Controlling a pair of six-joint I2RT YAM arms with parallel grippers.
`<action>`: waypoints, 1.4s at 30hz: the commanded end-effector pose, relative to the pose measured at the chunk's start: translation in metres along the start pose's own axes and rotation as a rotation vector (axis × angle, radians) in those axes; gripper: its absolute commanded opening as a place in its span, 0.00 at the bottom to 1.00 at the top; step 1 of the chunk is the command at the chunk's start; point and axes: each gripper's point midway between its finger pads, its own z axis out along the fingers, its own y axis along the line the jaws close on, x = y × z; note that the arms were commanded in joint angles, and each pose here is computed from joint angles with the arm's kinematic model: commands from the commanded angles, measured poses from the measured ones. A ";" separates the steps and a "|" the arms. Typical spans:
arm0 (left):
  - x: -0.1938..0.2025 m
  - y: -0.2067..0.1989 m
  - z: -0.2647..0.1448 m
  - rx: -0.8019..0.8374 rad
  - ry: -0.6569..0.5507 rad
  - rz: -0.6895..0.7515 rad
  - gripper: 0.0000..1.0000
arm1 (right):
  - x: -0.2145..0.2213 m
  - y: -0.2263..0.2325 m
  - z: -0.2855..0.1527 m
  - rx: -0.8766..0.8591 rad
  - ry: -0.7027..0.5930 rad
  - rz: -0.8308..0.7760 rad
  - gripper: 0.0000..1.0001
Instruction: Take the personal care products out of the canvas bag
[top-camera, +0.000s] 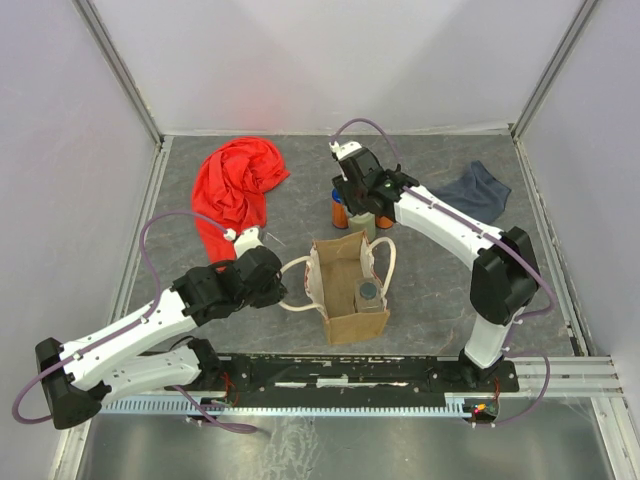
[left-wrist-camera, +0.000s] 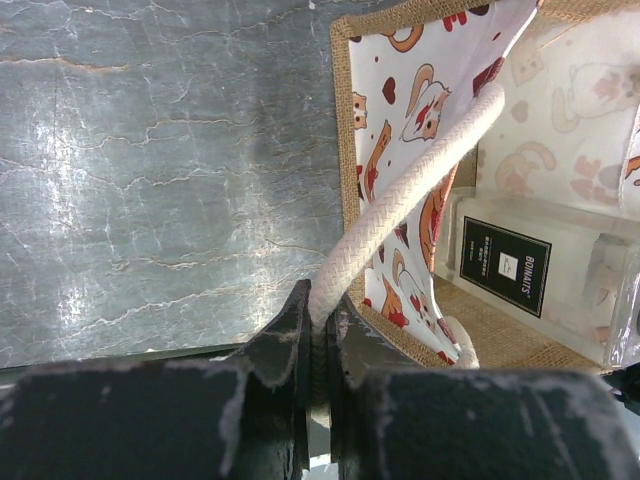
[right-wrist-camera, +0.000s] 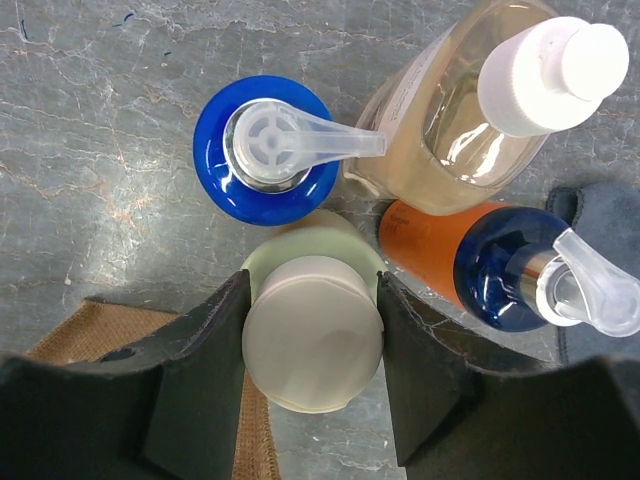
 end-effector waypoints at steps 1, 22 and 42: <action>-0.006 -0.003 -0.006 0.004 -0.017 -0.032 0.10 | -0.039 -0.005 -0.006 0.022 -0.148 0.071 0.53; -0.004 -0.003 0.002 -0.012 -0.010 -0.021 0.12 | -0.031 0.009 -0.205 -0.206 -0.315 0.012 0.88; 0.002 -0.003 0.008 -0.018 0.008 -0.023 0.12 | 0.108 0.100 -0.164 -0.455 0.129 -0.035 0.81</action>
